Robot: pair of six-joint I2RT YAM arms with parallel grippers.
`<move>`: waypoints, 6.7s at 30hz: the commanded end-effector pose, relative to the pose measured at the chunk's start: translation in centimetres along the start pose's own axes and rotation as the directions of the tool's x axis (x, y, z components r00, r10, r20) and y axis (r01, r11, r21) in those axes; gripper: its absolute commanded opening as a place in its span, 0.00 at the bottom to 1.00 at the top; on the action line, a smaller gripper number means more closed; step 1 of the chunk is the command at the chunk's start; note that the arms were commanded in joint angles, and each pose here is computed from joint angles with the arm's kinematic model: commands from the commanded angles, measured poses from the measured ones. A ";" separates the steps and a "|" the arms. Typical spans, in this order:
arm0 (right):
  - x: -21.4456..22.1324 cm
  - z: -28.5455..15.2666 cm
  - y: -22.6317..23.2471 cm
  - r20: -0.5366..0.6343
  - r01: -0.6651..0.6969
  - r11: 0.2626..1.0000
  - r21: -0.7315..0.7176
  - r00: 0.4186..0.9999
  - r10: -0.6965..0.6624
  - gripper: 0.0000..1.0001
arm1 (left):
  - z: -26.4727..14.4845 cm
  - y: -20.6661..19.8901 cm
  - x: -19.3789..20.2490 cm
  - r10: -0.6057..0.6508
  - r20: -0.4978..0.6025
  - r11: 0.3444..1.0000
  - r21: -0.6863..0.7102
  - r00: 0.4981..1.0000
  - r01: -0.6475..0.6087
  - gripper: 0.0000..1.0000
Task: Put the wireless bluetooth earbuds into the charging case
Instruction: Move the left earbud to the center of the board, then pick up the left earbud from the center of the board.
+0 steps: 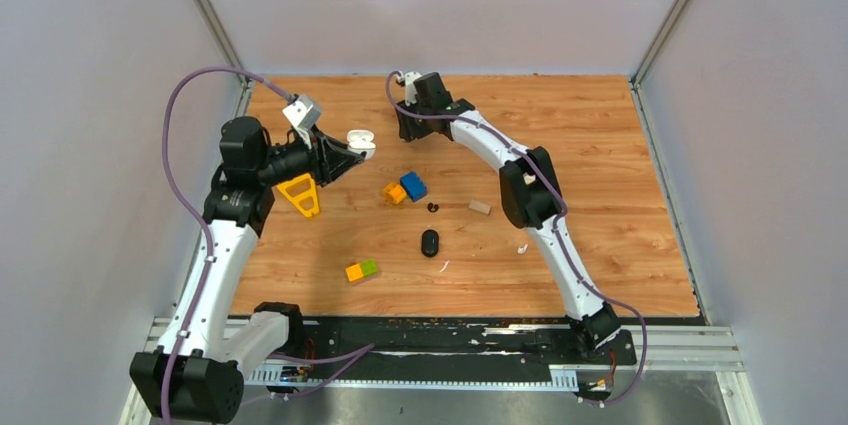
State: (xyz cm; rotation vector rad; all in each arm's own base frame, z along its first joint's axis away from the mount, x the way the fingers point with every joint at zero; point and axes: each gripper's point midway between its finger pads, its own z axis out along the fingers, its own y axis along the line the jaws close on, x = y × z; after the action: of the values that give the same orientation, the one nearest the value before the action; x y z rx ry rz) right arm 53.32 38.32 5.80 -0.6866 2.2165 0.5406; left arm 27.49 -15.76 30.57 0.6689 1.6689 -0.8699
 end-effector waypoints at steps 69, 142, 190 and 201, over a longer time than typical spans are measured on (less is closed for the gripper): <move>9.3 -20.7 4.2 -0.008 0.546 0.686 -0.480 0.780 -0.626 0.32 | 0.5 -0.4 -2.3 0.021 0.186 0.999 0.043 0.982 -0.029 0.00; 16.8 -13.8 6.3 -0.211 0.556 0.560 -0.615 0.568 -0.795 0.34 | 0.1 -0.3 -1.7 0.020 0.164 1.000 0.015 0.986 -0.022 0.00; 10.6 -22.3 9.9 -0.149 0.511 0.761 -0.400 0.783 -0.604 0.07 | 1.7 1.6 -1.5 -0.026 0.164 1.000 0.014 0.986 0.024 0.00; -6.3 -33.7 15.6 0.468 0.482 0.843 -0.237 0.817 -0.336 0.04 | 4.3 1.6 -3.7 -0.013 0.205 0.998 0.057 0.979 0.002 0.00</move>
State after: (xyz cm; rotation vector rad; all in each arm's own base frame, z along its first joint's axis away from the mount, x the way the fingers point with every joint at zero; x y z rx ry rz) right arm 29.00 30.64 24.26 -1.3867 1.7873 0.6156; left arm 31.29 -17.39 28.89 0.5565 1.5921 -0.9842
